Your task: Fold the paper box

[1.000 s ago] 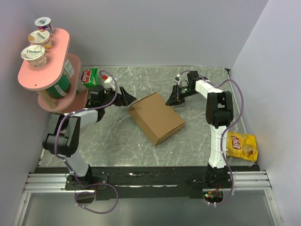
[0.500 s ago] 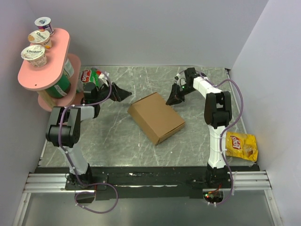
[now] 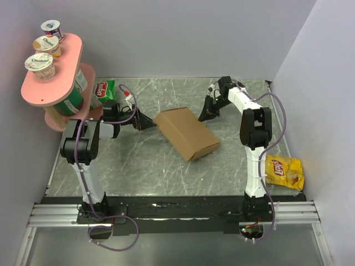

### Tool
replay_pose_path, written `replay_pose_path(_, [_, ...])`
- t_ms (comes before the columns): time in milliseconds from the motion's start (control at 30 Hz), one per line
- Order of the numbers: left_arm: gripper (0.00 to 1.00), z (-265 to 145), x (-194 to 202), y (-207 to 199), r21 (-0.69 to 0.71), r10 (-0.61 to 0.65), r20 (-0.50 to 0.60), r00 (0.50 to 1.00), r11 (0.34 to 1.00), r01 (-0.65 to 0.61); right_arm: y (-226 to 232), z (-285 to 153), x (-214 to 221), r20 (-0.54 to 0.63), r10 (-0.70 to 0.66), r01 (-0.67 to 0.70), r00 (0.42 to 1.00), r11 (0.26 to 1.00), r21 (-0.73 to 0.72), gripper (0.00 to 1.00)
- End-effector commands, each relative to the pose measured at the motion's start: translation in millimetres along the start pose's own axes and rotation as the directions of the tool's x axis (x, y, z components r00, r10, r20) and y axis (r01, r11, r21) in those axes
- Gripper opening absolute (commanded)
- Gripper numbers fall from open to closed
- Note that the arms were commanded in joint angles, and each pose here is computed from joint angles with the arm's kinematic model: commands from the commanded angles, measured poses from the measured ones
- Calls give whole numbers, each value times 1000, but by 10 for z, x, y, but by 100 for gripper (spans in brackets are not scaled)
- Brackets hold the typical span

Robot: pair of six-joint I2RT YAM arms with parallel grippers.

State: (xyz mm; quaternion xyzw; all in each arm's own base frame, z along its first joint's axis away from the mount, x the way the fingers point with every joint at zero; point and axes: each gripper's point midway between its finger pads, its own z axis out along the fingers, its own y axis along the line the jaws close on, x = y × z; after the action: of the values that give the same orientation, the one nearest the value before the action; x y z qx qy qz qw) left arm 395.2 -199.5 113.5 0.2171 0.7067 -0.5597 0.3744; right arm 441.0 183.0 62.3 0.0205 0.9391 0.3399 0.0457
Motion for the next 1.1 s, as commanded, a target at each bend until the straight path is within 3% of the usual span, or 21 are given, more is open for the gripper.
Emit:
replay_pose_path(0, [96, 61, 22, 37, 30, 76, -26, 997, 997, -75, -627, 328, 9, -29, 19, -12, 999, 977, 215, 16])
replay_pose_path(133, [96, 264, -75, 31, -1, 92, 16, 996, 996, -92, -620, 322, -7, -31, 14, -7, 999, 977, 215, 16])
replay_pose_path(200, [96, 349, -238, -89, 28, 164, 84, 983, 986, -167, -616, 324, -2, -31, 13, -6, 999, 976, 216, 16])
replay_pose_path(233, [96, 422, -267, -141, 26, 102, 109, 989, 994, -106, -618, 321, -1, -29, 11, -4, 1000, 976, 217, 16])
replay_pose_path(433, [97, 776, -442, -549, 89, 117, 186, 976, 987, -135, -632, 341, 162, -81, -13, 32, 997, 971, 238, 18])
replay_pose_path(600, [96, 839, -549, -547, -28, 157, 249, 956, 988, -155, -522, 305, 281, -63, -69, 82, 996, 969, 235, 21])
replay_pose_path(867, [97, 776, -461, -617, -78, 129, 245, 961, 991, -113, -206, 243, 407, -21, -173, 173, 985, 953, 249, 46])
replay_pose_path(1067, [97, 796, -387, -653, -123, 147, 221, 964, 985, -122, -14, 307, 435, 4, -218, 212, 976, 956, 203, 71])
